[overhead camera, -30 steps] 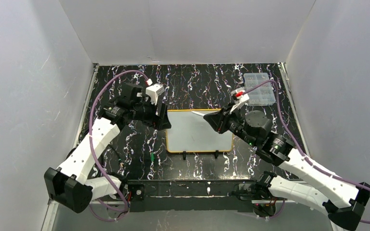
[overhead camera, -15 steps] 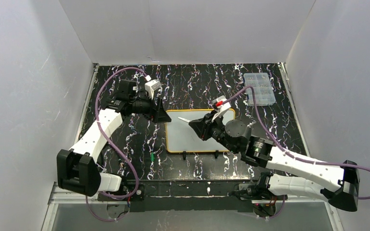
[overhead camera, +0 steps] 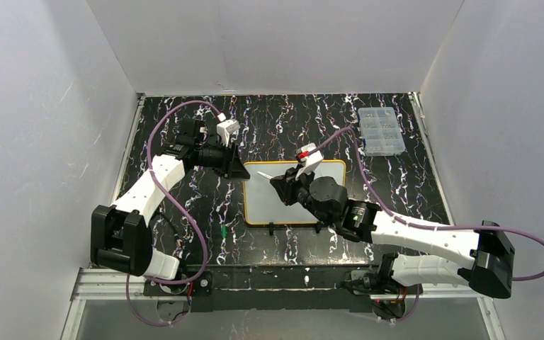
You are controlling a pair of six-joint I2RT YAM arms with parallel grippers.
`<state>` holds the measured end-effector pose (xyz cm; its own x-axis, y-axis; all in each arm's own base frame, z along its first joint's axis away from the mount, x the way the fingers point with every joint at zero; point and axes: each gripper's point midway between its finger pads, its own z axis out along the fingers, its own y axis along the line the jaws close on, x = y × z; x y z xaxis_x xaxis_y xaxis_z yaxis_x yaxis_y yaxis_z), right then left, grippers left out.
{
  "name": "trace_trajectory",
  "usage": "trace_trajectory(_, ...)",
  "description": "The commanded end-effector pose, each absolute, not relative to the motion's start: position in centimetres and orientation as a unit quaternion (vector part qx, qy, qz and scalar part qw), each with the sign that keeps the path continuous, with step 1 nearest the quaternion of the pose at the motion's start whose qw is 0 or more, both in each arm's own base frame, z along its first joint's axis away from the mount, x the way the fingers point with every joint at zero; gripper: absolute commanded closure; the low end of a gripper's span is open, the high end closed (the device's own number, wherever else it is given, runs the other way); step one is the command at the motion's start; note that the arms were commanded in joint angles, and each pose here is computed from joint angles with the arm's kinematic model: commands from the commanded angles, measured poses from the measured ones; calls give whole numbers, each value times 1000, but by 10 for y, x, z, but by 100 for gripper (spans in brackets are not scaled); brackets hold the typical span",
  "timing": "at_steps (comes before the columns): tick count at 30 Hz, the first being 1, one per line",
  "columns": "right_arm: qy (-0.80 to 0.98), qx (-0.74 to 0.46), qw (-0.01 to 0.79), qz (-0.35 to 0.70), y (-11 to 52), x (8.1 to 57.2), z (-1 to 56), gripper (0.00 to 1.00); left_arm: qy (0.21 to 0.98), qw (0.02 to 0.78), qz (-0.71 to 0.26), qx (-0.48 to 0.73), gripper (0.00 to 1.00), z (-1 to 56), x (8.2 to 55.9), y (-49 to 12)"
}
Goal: Write a sentence on the whiteboard
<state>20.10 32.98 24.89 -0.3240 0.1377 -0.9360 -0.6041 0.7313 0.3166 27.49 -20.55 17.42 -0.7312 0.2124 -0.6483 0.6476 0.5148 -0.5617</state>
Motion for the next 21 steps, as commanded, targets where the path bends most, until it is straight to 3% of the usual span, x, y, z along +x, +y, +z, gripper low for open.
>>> trace_trajectory(1,719,-145,587,344,340,207,273,99,827,265,-419,265,67,180,278,-204)
trace_trajectory(21,710,-157,603,328,353,208,272,99,831,276,-395,278,89,169,279,-196)
